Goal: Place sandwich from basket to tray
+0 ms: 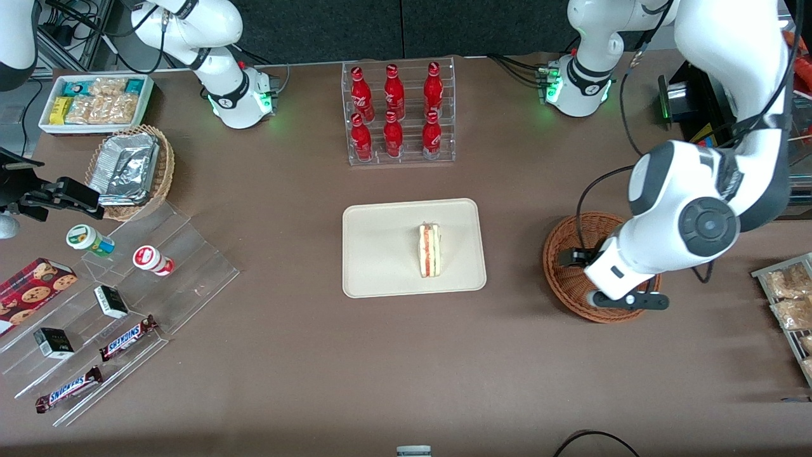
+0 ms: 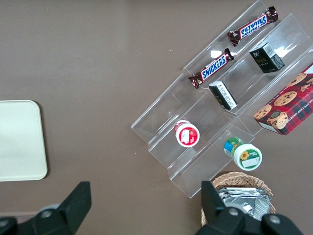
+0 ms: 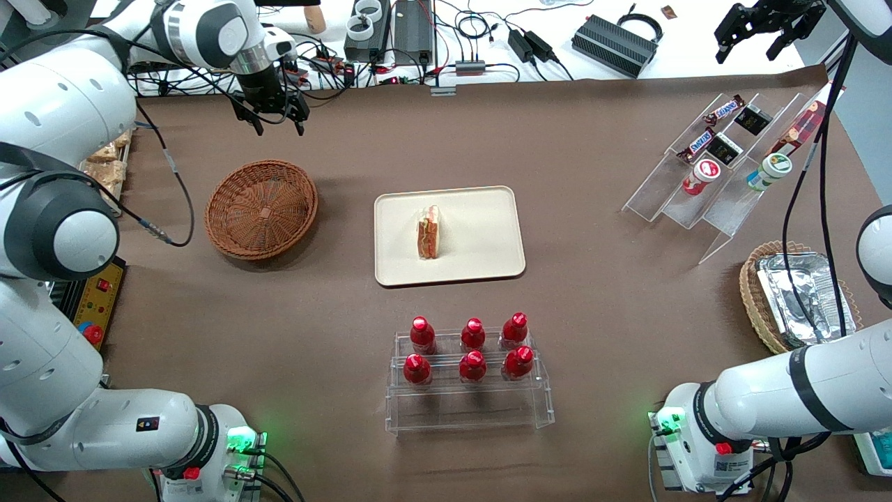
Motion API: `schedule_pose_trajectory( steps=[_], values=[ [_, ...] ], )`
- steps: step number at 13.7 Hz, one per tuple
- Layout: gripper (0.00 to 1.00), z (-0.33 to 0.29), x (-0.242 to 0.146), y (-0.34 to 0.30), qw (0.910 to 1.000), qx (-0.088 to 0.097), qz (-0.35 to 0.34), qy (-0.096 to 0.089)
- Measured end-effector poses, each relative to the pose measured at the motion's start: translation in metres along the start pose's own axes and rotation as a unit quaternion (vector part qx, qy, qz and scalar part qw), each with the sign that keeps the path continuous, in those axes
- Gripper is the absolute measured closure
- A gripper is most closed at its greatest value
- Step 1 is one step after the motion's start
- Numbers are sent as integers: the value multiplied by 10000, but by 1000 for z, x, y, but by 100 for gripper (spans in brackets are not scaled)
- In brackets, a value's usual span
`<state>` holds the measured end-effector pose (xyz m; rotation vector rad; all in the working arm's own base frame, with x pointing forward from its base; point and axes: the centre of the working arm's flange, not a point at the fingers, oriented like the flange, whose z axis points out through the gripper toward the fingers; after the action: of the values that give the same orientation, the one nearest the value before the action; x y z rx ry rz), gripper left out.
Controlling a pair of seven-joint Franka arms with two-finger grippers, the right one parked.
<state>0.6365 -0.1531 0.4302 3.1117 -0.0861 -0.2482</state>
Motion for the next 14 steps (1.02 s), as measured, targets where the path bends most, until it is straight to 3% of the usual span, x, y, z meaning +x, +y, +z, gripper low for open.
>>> schedule_pose_trajectory(
  steps=[4, 10, 14],
  values=[
    [0, -32, -21, -13, 9999, 103, -93, -65],
    [0, -67, -59, -51, 9986, 320, -424, 40],
    [0, -100, -94, -46, 9981, 444, -424, -4]
  ],
)
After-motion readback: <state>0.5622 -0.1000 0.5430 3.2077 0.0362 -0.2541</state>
